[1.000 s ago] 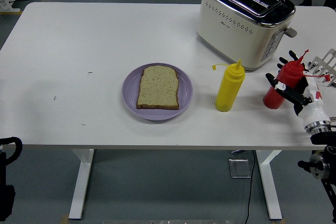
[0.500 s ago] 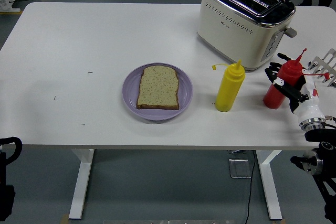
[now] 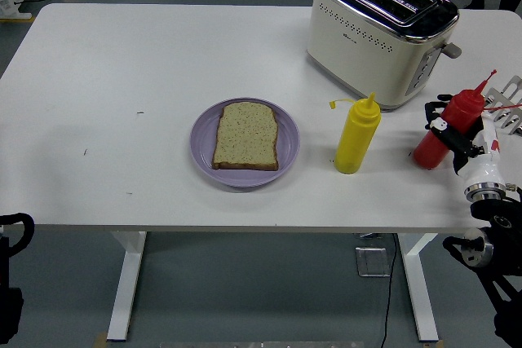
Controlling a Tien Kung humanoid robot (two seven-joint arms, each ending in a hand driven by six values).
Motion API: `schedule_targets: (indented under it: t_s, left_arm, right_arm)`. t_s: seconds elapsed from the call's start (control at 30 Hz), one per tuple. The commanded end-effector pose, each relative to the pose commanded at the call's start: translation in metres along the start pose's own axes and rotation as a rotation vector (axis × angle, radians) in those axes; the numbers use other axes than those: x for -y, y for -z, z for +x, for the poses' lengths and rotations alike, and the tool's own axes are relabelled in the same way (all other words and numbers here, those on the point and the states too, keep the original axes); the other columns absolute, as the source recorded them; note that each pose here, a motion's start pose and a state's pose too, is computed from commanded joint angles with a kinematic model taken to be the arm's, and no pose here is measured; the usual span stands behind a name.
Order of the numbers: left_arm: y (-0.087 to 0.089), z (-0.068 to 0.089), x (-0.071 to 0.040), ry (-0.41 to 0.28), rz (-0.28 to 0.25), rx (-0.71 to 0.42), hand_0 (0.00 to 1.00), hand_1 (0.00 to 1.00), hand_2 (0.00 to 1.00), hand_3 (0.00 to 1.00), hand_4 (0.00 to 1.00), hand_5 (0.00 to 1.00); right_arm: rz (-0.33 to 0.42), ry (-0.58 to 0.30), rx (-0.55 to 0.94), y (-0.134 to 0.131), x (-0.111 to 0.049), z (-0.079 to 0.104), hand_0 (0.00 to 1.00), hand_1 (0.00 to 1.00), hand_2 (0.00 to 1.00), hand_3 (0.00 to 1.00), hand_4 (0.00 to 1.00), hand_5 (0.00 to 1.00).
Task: Pick up the cup,pour liquid into bread,place the cup on the desk
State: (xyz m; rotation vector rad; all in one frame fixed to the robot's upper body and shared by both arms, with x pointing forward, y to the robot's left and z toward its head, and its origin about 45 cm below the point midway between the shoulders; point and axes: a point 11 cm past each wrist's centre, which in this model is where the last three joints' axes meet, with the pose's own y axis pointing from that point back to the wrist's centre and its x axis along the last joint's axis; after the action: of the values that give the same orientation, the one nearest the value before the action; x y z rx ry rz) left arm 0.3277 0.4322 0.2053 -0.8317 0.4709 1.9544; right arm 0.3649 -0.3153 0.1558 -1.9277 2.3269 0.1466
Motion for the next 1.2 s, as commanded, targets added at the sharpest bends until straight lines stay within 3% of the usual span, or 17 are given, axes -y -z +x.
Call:
schedule_targets:
  t_s: [0.67,1.0,1.2]
  left_arm:
    - [0.002,0.002,-0.002,-0.003,0.008,0.006,0.784,0.732,0.736,0.688,0.573,0.998]
    - [0.002,0.002,-0.002,-0.004,0.008,0.006,0.785,0.733,0.737,0.688,0.574,0.998]
    - [0.0,0.002,-0.001,-0.005,0.001,0.003,0.785,0.733,0.736,0.688,0.574,0.998]
  right_arm:
    - [0.036,-0.071,0.037,0.011,0.001,0.011,0.098,0.236,0.335,0.405,0.595,0.011]
    - [0.152,0.002,-0.055,0.07,0.014,0.007,0.096,0.23,0.333,0.407,0.59,0.029]
    - [0.253,0.105,-0.259,0.122,0.025,-0.014,0.086,0.23,0.329,0.409,0.583,0.048]
